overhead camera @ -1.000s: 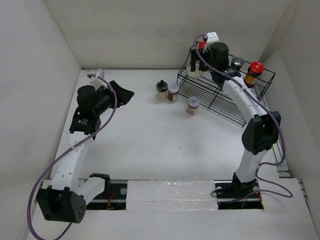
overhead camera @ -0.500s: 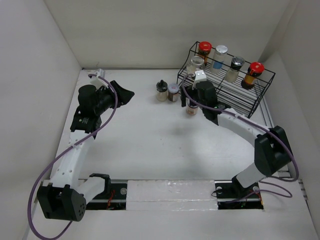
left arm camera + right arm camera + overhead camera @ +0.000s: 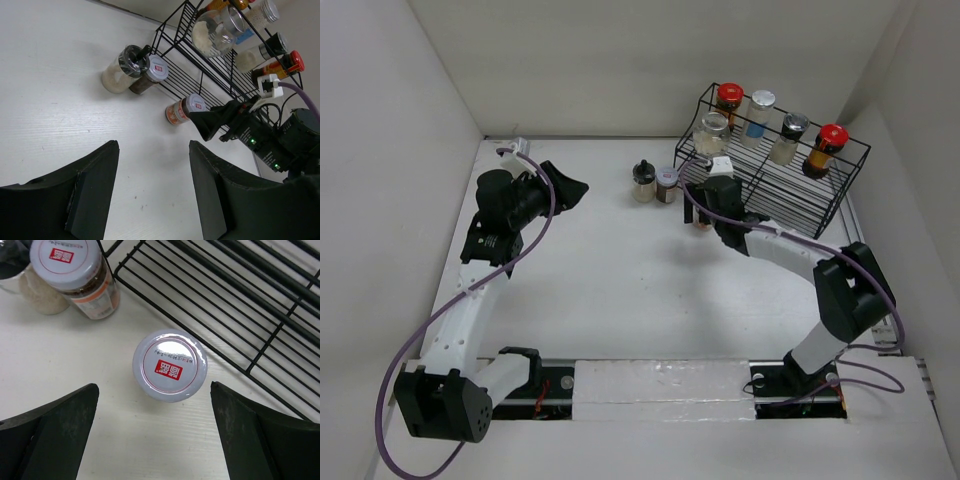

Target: Organize the condiment bottles

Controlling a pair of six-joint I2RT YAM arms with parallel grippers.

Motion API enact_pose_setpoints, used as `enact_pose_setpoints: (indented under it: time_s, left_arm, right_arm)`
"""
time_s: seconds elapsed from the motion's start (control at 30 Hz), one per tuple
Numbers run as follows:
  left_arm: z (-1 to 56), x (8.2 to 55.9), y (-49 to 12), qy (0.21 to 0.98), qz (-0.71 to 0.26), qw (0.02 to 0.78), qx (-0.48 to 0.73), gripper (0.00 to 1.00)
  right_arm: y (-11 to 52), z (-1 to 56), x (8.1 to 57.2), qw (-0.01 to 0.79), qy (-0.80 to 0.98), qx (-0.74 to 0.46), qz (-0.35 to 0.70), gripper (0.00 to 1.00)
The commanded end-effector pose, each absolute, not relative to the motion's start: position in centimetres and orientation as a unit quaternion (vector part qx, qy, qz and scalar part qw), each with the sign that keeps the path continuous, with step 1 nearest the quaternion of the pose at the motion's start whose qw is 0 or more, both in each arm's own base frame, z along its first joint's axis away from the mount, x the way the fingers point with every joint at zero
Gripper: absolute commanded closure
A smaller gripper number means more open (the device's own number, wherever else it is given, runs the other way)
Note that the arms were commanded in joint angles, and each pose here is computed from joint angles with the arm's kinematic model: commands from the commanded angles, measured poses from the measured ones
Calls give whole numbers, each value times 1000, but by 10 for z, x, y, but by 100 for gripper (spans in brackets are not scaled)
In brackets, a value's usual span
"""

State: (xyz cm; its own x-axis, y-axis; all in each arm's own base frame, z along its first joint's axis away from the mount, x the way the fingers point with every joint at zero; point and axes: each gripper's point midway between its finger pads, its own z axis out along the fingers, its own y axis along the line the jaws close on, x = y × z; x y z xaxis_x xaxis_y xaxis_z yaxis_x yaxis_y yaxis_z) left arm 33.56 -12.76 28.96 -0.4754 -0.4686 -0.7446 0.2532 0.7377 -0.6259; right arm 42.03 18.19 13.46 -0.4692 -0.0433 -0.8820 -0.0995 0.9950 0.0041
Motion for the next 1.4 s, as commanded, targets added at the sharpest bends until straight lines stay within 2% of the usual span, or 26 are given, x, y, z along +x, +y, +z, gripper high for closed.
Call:
enact_pose_setpoints:
  time_s: [0.0, 0.5, 0.57, 0.63, 0.67, 0.73, 0.87, 0.9, 0.97, 1.0, 1.1, 1.37]
  left_arm:
    - [305, 337, -129, 767, -363, 526, -54, 46]
    - [298, 338, -129, 772, -362, 519, -56, 46]
    - [298, 338, -129, 772, -362, 519, -56, 46]
    - [300, 338, -130, 770, -365, 521, -52, 46]
    - [300, 339, -129, 770, -362, 523, -55, 46]
    - [298, 338, -129, 772, -361, 520, -57, 46]
    - [298, 338, -129, 772, -361, 520, -57, 46]
    - [295, 340, -129, 775, -360, 516, -58, 46]
    - [295, 339, -130, 775, -363, 514, -55, 46]
    - [297, 340, -130, 772, -364, 518, -54, 46]
    - [300, 338, -130, 770, -365, 521, -52, 46]
    - [306, 335, -128, 764, -363, 531, -52, 46]
  right_arm:
    - [175, 129, 430, 521, 854, -5, 17, 1]
    - [174, 130, 468, 552, 833, 8, -19, 12]
    - [176, 135, 472, 562, 827, 7, -16, 24]
    - [180, 135, 470, 562, 827, 0, -16, 30]
    - [180, 135, 470, 562, 827, 0, -16, 37]
    - [192, 140, 465, 566, 824, -10, -6, 40]
    - [221, 178, 439, 588, 808, -44, 22, 41]
    - [222, 213, 431, 613, 788, -48, 35, 42]
    - [221, 247, 422, 638, 767, -57, 46, 42]
    - [219, 289, 416, 667, 740, -56, 63, 42]
    - [192, 337, 419, 699, 709, -41, 90, 44]
    - [131, 394, 443, 735, 673, -8, 81, 44]
